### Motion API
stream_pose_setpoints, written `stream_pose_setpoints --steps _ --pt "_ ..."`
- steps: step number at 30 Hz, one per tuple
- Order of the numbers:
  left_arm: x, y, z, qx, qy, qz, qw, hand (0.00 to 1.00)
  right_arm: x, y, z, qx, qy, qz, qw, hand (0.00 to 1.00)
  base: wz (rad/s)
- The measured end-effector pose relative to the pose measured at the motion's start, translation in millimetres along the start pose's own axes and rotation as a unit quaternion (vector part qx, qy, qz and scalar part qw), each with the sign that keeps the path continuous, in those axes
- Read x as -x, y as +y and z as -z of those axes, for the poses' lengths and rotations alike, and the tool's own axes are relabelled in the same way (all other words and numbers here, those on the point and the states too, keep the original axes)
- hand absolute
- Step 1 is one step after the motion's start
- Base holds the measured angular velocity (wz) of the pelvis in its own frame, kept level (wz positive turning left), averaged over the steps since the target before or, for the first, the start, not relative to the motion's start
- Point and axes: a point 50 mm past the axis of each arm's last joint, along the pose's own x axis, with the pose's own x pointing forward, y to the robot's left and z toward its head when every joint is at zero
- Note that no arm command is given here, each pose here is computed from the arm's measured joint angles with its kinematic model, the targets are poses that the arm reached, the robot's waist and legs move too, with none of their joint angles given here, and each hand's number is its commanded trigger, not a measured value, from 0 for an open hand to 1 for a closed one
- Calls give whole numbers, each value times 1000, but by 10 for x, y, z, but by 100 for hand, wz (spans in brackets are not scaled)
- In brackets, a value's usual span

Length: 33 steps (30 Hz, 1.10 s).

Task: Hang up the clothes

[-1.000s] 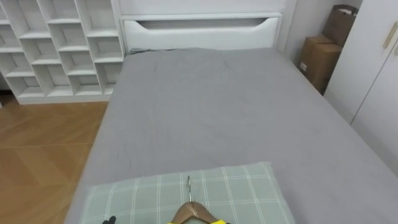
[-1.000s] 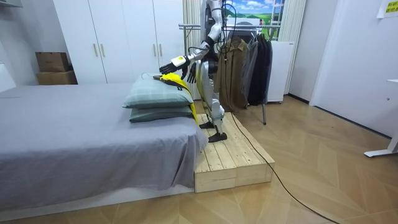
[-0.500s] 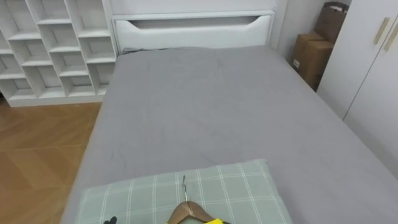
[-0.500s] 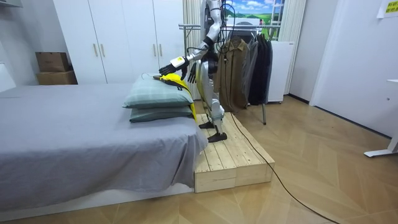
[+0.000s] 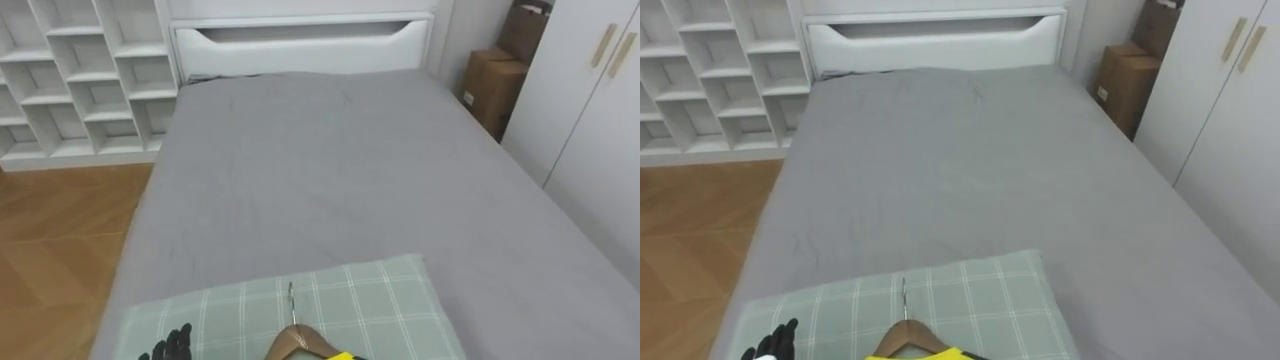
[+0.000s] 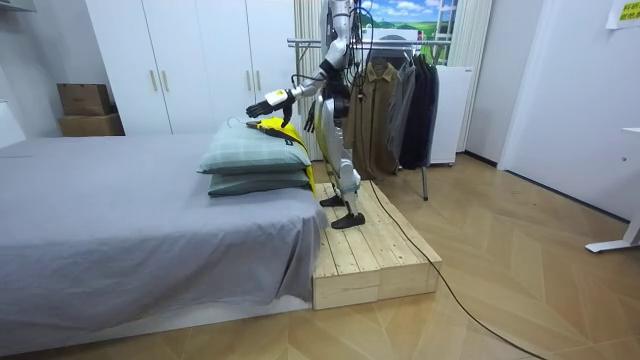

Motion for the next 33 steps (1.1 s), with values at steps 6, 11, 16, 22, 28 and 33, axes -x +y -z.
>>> stream_pose_setpoints --steps 6,11,16,22,28,33 --pt "35 -94 64 -12 25 26 999 0 17 -61 65 -4 13 17 1000 0 -1" --pt "57 -238 22 -18 40 70 997 0 31 -78 146 -8 33 25 999 0 0" --pt "55 -305 -62 -35 22 92 995 0 36 -72 176 -4 41 24 999 0 -1" --pt "73 -383 -157 -53 -4 122 991 0 29 -49 139 4 32 23 999 0 -1" --pt "66 -386 -179 -53 -8 125 991 0 28 -48 131 6 31 25 999 0 0" --pt "39 -371 -197 -55 -11 123 991 0 26 -45 127 8 31 25 999 0 0"
